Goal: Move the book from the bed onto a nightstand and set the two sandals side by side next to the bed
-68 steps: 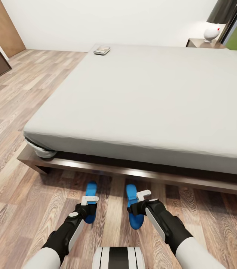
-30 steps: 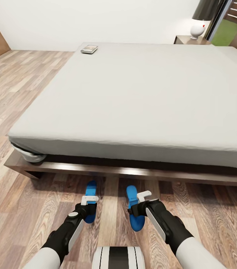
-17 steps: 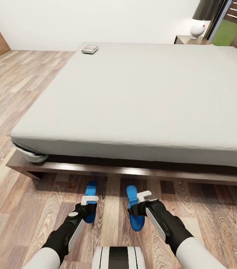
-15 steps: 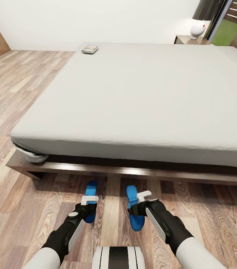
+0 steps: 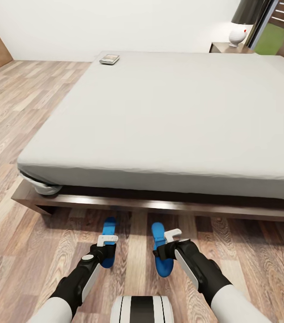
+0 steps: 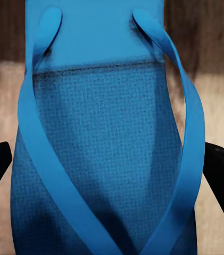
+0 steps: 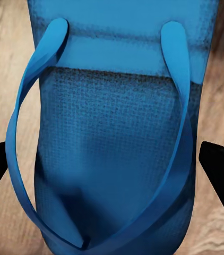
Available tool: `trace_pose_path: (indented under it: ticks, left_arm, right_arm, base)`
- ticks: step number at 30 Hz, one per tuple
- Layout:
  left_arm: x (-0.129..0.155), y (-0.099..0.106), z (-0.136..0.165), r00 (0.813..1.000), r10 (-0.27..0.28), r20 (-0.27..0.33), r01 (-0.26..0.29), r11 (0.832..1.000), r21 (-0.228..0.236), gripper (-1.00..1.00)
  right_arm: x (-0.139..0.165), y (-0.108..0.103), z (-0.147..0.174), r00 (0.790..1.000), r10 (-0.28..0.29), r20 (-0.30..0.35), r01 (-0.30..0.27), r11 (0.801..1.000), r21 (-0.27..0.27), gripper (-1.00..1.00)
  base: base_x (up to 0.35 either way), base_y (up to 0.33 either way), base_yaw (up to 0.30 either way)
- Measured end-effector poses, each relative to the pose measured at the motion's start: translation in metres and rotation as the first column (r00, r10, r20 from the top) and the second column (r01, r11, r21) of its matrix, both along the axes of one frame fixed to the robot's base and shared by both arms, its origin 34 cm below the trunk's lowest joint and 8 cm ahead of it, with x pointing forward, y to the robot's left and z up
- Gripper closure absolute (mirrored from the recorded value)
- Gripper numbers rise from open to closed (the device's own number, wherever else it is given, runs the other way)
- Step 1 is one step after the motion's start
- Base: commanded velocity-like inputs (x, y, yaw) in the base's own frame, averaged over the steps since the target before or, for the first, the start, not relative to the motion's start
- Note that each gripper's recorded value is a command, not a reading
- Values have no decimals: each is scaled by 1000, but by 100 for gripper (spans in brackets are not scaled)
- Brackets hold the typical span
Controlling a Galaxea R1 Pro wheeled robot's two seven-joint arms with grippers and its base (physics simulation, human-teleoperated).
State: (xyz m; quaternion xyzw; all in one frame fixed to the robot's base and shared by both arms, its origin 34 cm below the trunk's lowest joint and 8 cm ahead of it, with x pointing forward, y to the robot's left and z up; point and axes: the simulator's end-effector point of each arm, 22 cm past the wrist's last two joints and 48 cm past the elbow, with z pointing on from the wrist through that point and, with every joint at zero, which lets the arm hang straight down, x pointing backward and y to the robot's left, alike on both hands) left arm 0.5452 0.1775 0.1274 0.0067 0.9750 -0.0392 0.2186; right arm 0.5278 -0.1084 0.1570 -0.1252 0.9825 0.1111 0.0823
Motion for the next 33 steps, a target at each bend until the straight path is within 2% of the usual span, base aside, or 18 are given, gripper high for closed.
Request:
trace_pose_path:
  ticks: [15, 33]
  left_arm:
    - [0, 0, 0, 1000, -1, -1, 1, 1000, 1, 100]
    - [0, 0, 0, 1000, -1, -1, 1, 1000, 1, 100]
  right_arm:
    - [0, 1, 0, 1000, 0, 2, 0, 1000, 1, 100]
    - [0, 2, 0, 1000, 1, 2, -1, 1000, 2, 100]
  base:
    - [-19, 125, 0]
    - [20, 193, 0]
